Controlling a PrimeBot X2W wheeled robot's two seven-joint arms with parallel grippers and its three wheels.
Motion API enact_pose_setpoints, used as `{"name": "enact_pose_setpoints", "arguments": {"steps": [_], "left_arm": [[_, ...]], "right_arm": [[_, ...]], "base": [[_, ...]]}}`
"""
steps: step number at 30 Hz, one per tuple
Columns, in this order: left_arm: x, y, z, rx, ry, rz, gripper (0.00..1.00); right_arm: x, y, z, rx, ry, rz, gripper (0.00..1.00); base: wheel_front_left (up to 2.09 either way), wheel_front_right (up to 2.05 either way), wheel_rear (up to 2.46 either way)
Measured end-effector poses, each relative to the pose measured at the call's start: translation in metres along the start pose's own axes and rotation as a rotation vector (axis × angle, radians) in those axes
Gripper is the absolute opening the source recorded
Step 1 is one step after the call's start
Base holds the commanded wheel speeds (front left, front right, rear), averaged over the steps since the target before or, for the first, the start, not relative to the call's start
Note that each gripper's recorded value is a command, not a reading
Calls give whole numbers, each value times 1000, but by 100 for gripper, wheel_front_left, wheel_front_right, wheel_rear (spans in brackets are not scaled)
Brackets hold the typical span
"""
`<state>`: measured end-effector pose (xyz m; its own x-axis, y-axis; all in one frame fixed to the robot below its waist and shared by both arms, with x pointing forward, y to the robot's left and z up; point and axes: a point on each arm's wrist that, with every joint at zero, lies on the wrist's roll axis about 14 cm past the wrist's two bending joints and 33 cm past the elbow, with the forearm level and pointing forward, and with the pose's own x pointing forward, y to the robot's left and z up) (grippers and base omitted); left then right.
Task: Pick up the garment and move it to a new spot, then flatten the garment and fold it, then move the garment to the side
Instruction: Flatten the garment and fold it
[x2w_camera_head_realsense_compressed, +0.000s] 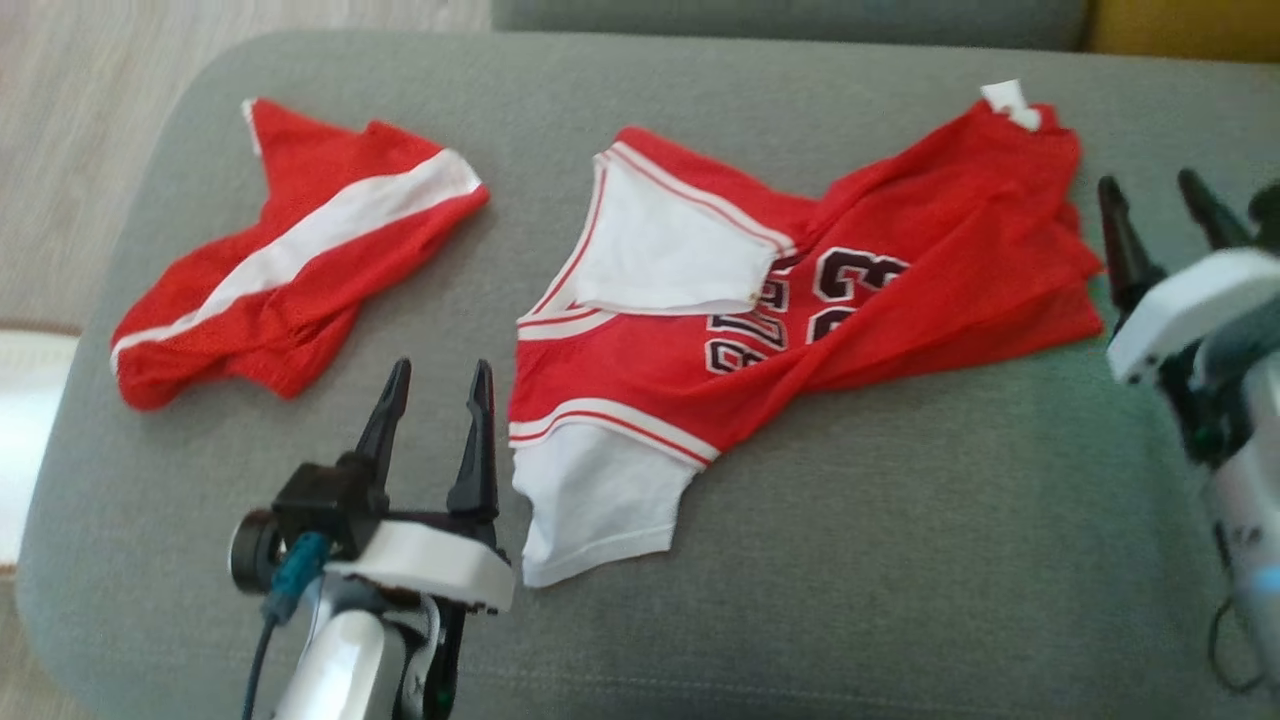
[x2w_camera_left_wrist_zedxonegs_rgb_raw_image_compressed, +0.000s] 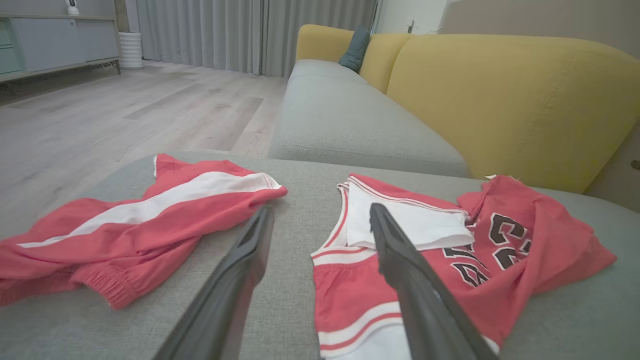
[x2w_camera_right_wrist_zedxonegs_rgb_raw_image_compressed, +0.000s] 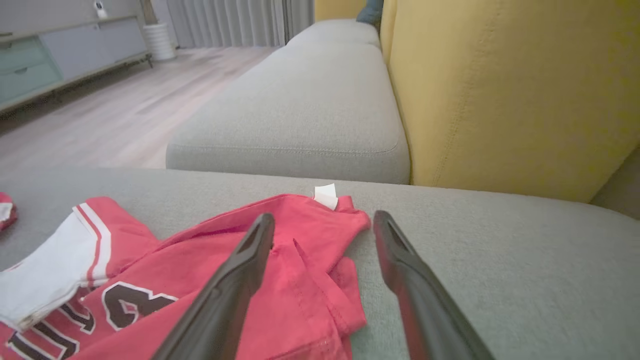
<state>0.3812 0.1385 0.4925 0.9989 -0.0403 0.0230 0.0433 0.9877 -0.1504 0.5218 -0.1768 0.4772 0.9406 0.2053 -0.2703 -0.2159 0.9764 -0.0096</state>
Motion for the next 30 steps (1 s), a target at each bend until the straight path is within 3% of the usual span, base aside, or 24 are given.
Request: {"name": "enact_pose_setpoints", "arguments": {"steps": [7,13,17,23,30], "left_arm": [[-15,-8,-13,2,42,-32,100],[-35,-11,-45,24,143,-54,100],[-36,-13,-53,30,171,-70,100],[-58,-11,-102,97,338,-90,100],[-50,-17,-121,149,412,-145,100]], "right_arm": [[-54,1,-4,121,-150,-53,100],[-90,12,-18,174,-181,-91,100],[-98,10,-10,167,-200,-111,100],[-103,8,12,155,-246,-119,100],[-111,8,6,161,-225,-130,100]], "base": [[0,0,0],[0,0,0],[0,0,0],[0,0,0],[0,0,0]]}}
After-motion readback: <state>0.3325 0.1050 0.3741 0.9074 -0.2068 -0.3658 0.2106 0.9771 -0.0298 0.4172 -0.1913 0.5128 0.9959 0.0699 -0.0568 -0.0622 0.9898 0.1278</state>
